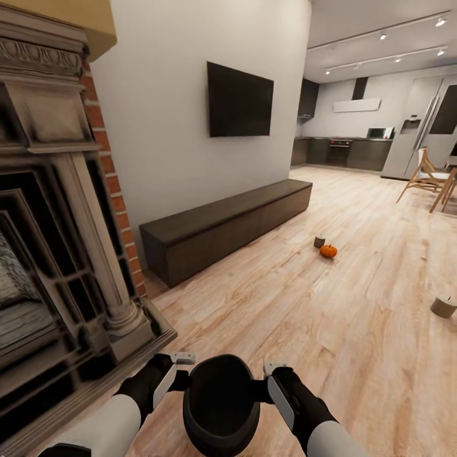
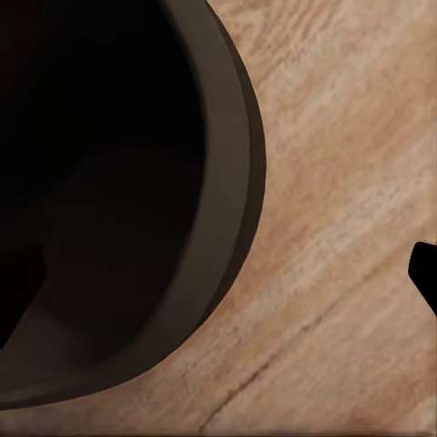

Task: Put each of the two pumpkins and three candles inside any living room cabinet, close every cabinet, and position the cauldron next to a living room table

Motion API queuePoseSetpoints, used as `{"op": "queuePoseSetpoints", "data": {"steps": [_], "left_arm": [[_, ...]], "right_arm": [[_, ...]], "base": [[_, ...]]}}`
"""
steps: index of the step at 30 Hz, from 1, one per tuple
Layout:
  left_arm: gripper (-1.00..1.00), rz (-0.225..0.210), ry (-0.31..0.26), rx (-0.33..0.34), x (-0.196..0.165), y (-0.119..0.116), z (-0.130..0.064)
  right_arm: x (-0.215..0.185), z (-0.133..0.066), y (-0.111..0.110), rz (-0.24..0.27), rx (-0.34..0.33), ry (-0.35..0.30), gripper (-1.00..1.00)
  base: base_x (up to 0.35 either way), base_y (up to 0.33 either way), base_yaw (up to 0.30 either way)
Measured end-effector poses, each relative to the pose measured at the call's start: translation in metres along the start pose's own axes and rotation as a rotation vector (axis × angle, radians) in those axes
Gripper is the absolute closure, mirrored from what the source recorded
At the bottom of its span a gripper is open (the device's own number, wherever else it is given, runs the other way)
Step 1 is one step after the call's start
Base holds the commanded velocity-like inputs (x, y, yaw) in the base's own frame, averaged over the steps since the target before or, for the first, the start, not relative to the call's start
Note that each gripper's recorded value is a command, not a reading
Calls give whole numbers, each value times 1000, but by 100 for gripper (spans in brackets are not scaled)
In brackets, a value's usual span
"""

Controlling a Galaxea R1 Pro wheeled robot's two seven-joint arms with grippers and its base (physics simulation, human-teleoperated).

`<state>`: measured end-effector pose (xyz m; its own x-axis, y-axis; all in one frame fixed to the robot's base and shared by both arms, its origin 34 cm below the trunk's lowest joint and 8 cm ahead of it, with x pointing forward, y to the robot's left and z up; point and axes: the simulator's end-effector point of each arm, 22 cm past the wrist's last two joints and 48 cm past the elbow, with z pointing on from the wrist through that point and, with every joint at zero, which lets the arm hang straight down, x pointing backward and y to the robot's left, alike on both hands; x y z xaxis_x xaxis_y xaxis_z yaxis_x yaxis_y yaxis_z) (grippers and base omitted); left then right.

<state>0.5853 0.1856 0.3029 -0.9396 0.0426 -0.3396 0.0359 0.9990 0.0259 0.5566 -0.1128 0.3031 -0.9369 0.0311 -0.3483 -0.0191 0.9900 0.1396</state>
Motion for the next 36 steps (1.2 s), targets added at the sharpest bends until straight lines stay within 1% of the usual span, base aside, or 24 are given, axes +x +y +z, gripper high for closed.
{"op": "queuePoseSetpoints", "data": {"steps": [9,14,22,27,33,36], "left_arm": [[-100,-1,34,10,14,-3,16],[-100,-5,30,15,16,-4,25],[-100,-7,50,19,27,-6,38],[-100,-8,43,19,25,-6,38],[-100,-8,41,19,25,-6,38],[-100,-8,40,36,25,-10,38]], "right_arm": [[15,15,-2,5,1,39,-100],[23,23,-4,6,1,60,-100],[36,34,-5,9,2,92,-100],[36,34,-3,-8,1,90,-100],[36,34,-2,-13,2,90,-100],[36,34,-2,-14,2,88,-100]], "base": [[0,0,0],[0,0,0],[0,0,0],[0,0,0],[3,0,0],[107,0,0]]}}
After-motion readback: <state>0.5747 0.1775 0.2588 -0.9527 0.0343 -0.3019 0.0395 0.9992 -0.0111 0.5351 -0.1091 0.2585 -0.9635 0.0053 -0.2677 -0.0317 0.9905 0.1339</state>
